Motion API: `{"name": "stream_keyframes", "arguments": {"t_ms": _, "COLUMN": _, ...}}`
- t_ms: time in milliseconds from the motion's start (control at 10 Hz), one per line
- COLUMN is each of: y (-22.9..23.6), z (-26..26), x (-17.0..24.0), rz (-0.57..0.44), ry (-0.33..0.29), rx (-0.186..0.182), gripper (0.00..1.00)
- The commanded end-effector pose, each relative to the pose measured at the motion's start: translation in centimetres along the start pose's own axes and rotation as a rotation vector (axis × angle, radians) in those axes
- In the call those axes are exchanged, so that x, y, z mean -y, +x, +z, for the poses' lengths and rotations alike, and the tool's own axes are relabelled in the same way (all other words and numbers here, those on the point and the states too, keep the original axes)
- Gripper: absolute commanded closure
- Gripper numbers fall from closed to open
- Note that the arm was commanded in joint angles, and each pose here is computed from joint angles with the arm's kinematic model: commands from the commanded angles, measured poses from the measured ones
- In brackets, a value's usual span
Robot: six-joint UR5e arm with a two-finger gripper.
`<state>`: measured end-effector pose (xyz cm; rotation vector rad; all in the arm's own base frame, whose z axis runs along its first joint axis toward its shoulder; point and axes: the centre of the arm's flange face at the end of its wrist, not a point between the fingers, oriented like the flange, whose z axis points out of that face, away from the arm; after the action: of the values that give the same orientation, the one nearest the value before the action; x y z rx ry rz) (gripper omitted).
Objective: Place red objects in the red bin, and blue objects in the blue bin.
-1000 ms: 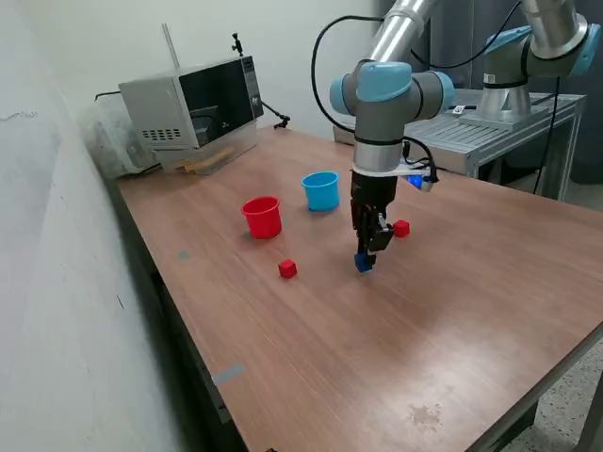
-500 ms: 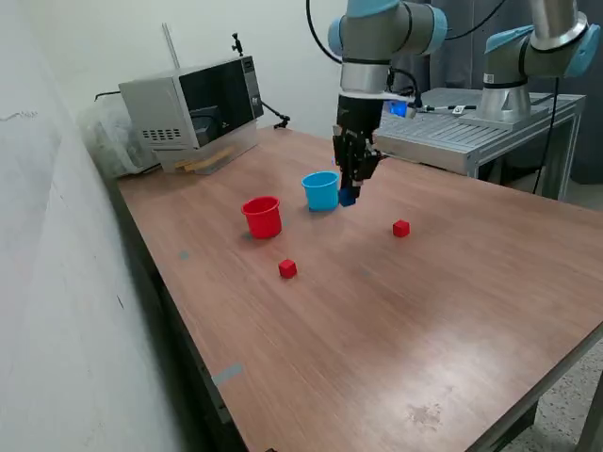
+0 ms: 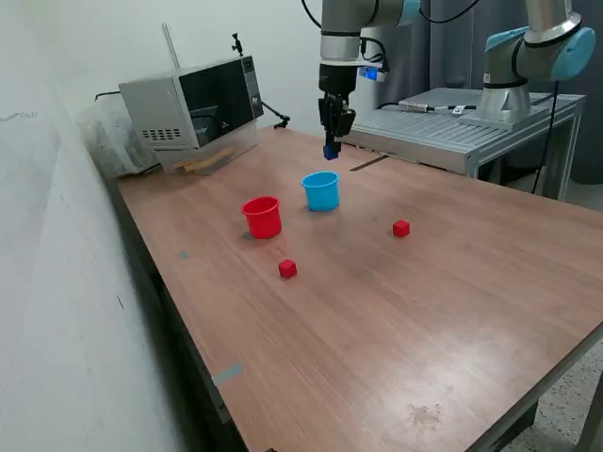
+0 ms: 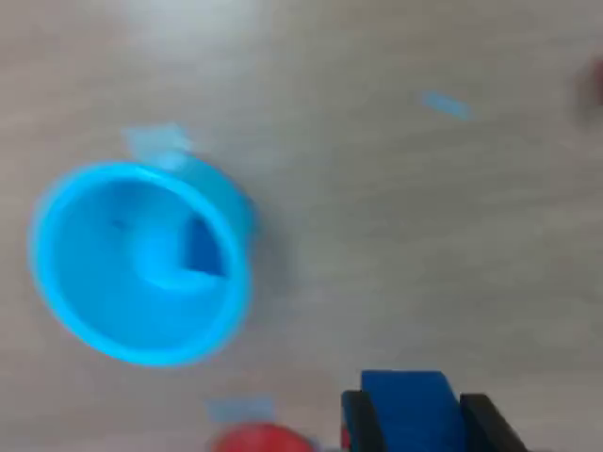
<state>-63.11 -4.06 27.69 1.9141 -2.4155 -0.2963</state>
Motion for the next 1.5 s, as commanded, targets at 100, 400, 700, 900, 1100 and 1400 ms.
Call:
{"name": "stream_keyframes", "arguments": {"t_ms": 100, "y": -7.8, "z": 2.3, "x": 3.2, "rz": 0.023, "ry": 0.088, "rx": 0.025, "gripper": 1.00}}
{"name": "stream_keyframes", "arguments": {"t_ms": 400, "y": -7.7, "z": 2.8, "x": 3.8, "rz": -0.012, "ry": 0.102, "rx": 0.022, "gripper": 1.00}}
{"name": "stream_keyframes", "arguments": {"t_ms": 700, "y": -7.7, "z": 2.5, "x": 3.5, "rz": -0.018, "ry": 0.090, "rx": 0.019, "gripper": 1.00}}
{"name": "stream_keyframes", "arguments": {"t_ms": 900, "y": -7.7, "z": 2.2, "x": 3.1, "rz": -0.032, "ry": 0.067, "rx": 0.000, "gripper": 1.00}}
{"name": "stream_keyframes", "arguments": {"t_ms": 1100, "y": -7.3, "z": 2.1, "x": 2.9, "rz": -0.031, "ry": 0.052, "rx": -0.035, "gripper": 1.00}}
{"name": "stream_keyframes", "arguments": {"t_ms": 1400, "y": -7.3, "z": 2.5, "x": 2.6, "rz": -0.031, "ry": 0.042, "rx": -0.036, "gripper": 1.00}}
